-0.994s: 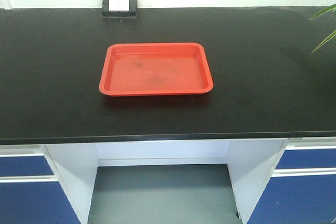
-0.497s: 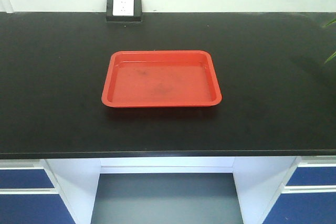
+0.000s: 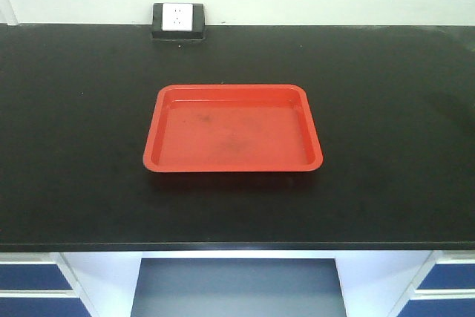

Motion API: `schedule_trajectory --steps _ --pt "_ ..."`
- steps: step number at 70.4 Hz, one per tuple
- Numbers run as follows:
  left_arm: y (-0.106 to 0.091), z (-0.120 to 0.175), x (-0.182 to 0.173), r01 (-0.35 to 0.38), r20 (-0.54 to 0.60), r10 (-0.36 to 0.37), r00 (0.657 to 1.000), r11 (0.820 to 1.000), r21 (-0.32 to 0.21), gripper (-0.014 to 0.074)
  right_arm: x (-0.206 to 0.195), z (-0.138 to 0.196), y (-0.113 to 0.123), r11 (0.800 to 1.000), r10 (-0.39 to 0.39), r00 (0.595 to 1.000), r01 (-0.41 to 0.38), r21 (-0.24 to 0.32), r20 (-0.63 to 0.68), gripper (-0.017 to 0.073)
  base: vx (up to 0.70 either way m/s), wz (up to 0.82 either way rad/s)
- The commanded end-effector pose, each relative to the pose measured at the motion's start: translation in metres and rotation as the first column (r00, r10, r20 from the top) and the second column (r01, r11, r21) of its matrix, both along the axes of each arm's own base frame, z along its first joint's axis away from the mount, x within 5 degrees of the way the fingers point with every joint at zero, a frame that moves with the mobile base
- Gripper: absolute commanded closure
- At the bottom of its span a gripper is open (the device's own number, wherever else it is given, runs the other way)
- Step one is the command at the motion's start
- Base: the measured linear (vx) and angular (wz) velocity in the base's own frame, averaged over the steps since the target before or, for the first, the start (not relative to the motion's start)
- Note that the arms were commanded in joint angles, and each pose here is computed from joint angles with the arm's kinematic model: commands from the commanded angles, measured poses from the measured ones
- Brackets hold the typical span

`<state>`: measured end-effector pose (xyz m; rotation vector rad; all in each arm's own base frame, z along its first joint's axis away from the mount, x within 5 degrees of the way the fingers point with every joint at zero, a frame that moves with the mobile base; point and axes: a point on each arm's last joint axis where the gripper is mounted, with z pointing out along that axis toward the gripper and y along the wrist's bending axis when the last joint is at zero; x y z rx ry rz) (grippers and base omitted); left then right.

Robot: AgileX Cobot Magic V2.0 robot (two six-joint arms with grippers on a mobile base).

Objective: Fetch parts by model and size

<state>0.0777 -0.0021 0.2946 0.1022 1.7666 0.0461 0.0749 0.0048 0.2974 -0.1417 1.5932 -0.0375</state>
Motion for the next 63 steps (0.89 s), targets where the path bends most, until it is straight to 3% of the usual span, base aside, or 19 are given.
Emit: schedule_trajectory --steps 1,63 --pt "-0.0007 0.0162 0.0010 0.008 0.099 -0.007 0.995 1.000 -0.010 0.0598 -0.0006 0.0170 -0.0002 1.000 -0.003 0.995 0.003 0.003 0.104 0.0569 0.11 0.02" --pt "-0.0007 0.0162 0.0010 0.008 0.099 -0.007 0.995 1.000 -0.010 0.0598 -0.0006 0.0170 -0.0002 1.000 -0.003 0.995 0.003 0.003 0.104 0.0569 0.10 0.01"
